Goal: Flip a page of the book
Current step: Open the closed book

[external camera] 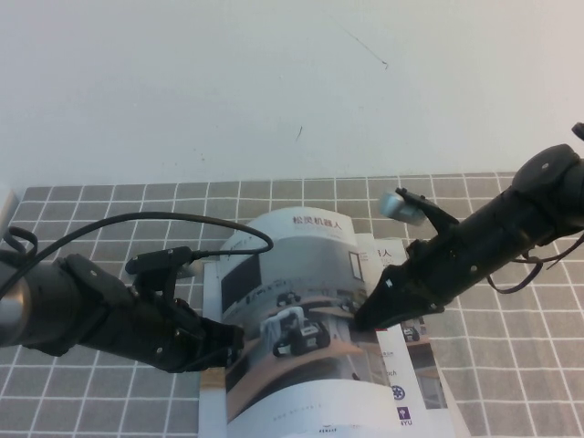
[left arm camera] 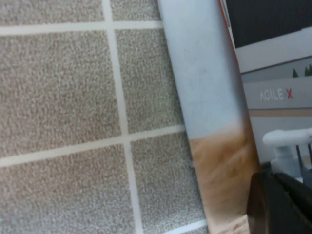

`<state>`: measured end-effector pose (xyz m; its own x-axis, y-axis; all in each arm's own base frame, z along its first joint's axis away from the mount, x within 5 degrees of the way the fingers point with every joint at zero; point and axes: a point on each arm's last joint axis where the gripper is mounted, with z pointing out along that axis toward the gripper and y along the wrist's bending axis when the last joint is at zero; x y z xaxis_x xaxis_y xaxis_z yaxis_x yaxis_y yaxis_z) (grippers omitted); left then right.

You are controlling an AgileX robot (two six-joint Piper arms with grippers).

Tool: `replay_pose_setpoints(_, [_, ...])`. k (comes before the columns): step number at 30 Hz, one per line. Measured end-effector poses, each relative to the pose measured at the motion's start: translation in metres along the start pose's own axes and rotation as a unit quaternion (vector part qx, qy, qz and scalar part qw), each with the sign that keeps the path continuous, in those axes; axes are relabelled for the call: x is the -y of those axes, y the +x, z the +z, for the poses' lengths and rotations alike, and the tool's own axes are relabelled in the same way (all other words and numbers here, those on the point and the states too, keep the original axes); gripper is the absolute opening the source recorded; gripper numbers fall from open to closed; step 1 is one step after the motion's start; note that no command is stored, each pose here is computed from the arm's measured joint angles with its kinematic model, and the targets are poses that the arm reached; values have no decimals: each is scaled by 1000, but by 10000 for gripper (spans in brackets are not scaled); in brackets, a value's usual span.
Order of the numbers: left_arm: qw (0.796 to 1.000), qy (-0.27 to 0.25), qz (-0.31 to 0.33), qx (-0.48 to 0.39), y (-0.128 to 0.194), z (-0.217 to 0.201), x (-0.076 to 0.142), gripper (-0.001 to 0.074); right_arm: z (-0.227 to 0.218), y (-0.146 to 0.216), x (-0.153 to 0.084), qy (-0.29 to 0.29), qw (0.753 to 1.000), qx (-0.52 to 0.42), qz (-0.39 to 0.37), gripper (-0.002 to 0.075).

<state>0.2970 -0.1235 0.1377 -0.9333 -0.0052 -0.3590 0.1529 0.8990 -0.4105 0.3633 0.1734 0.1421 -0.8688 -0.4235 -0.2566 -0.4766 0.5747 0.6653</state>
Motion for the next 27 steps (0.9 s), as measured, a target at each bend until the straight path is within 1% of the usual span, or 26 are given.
replay_pose_setpoints(3, [1000, 1, -1, 0, 0, 0, 0, -4, -2, -3, -8, -32, 999, 17, -4, 315])
replay_pose_setpoints(7, [1000, 1, -1, 1, 0, 0, 0, -4, -3, -6, -13, -57, 998, 33, -4, 315])
replay_pose_setpoints(14, [1000, 1, 1, 1, 0, 0, 0, -4, -10, -11, -25, -101, 994, 23, -21, 315])
replay_pose_setpoints(20, [1000, 1, 4, 1, 0, 0, 0, -4, -27, -33, -42, -112, 990, 59, -57, 315])
replay_pose_setpoints(27, [1000, 2, 2, 1, 0, 0, 0, -4, -33, -41, -51, -146, 984, 92, -47, 315])
